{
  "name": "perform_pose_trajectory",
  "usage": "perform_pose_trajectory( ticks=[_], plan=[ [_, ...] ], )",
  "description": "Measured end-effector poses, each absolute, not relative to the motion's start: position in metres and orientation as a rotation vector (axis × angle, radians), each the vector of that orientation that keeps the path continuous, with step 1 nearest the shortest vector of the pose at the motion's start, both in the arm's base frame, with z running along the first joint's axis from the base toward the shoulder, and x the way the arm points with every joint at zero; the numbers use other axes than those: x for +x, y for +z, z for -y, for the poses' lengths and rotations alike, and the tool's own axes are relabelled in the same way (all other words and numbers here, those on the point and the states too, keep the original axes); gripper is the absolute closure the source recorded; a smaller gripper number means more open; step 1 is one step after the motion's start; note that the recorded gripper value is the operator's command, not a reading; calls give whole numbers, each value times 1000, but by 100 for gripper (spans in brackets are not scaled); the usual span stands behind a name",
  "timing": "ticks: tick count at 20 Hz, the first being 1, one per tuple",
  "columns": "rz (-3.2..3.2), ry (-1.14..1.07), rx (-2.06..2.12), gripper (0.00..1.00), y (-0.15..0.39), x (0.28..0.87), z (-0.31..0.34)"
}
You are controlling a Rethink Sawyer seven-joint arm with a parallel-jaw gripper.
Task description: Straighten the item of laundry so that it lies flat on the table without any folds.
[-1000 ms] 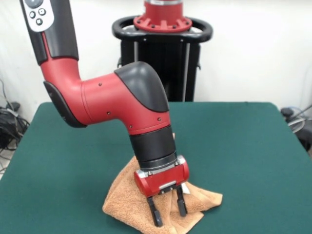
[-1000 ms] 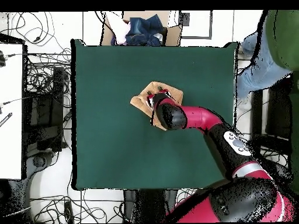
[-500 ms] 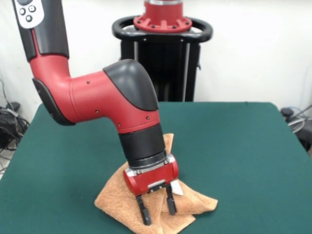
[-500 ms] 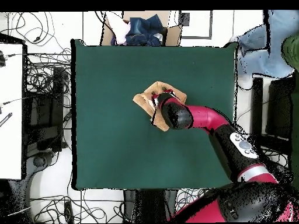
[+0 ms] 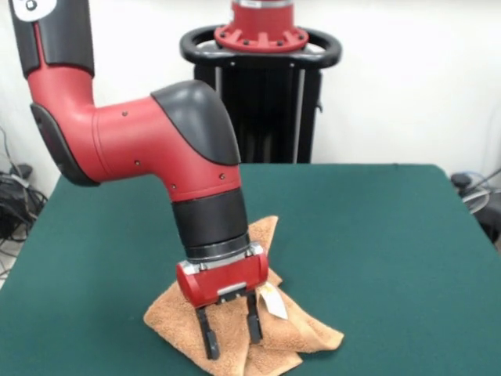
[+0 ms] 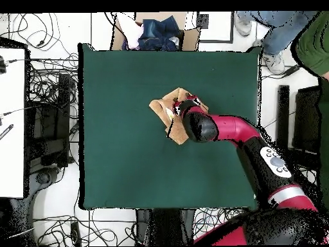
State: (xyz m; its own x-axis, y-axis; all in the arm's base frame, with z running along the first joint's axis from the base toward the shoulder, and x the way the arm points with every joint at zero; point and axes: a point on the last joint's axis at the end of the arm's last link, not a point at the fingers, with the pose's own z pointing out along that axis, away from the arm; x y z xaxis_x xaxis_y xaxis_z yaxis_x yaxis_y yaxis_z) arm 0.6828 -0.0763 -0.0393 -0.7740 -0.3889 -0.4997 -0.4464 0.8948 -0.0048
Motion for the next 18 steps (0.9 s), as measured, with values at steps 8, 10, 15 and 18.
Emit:
perform_pose_trajectory(
  ticks=[8,10,15,18],
  plan=[
    [-2536,103,-605,0,-20,693,92],
    [-2533,96,-606,0,-17,694,93],
    [-2528,88,-611,0,-13,696,94],
    [-2527,85,-618,0,-12,696,92]
  ],
)
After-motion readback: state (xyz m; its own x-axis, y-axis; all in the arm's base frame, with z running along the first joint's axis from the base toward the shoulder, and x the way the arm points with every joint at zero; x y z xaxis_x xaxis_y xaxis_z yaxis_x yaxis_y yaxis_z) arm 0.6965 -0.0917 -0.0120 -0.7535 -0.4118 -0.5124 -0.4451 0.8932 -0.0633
